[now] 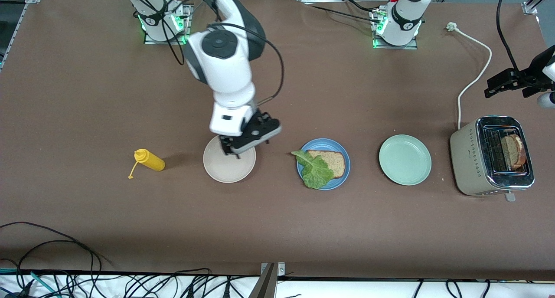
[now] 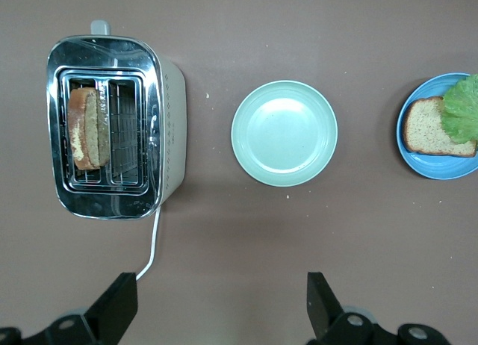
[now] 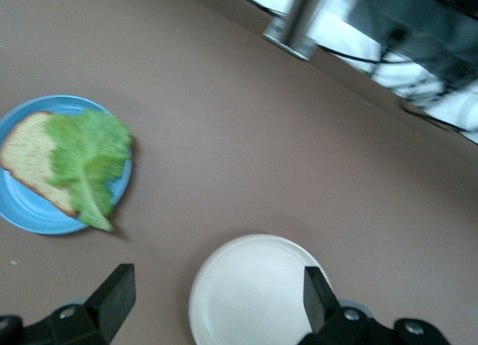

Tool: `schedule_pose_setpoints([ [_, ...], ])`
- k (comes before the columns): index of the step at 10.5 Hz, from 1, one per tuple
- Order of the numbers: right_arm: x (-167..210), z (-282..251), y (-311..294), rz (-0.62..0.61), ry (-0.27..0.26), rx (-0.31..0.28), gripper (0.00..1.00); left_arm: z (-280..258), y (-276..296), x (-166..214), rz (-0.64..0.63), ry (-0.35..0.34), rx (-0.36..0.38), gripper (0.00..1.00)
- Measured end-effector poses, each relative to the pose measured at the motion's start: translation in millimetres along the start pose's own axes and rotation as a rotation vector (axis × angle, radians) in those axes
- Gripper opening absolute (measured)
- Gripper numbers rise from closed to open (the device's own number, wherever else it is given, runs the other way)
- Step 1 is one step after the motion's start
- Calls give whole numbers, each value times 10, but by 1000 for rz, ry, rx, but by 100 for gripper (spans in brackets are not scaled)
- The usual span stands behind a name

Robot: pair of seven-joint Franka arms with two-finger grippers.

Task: Make sandwich in blue plate with both arms
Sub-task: 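Raise the right gripper away from the blue plate, then move the right gripper over the yellow squeeze bottle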

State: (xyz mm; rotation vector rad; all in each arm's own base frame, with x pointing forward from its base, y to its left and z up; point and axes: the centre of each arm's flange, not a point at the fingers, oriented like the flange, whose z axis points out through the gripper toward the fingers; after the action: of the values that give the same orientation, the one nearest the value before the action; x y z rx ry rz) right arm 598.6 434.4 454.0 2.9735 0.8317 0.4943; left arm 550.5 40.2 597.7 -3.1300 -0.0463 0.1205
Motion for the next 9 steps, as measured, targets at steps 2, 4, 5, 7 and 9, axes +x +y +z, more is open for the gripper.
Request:
schedule_pose_setpoints([
  [2,-82,-353,599,60,-64,-45,100,-1,-1,0,0,0,0,100],
  [4,-214,-618,1091,96,-134,-72,100,-1,-2,0,0,0,0,100],
  [5,-296,-731,1301,116,-172,-80,100,-1,-2,0,0,0,0,100],
  [7,-469,-910,1749,137,-202,-88,100,-1,-2,0,0,0,0,100],
  [9,-720,-942,2282,109,-224,-92,100,-2,-3,0,-1,0,0,100],
])
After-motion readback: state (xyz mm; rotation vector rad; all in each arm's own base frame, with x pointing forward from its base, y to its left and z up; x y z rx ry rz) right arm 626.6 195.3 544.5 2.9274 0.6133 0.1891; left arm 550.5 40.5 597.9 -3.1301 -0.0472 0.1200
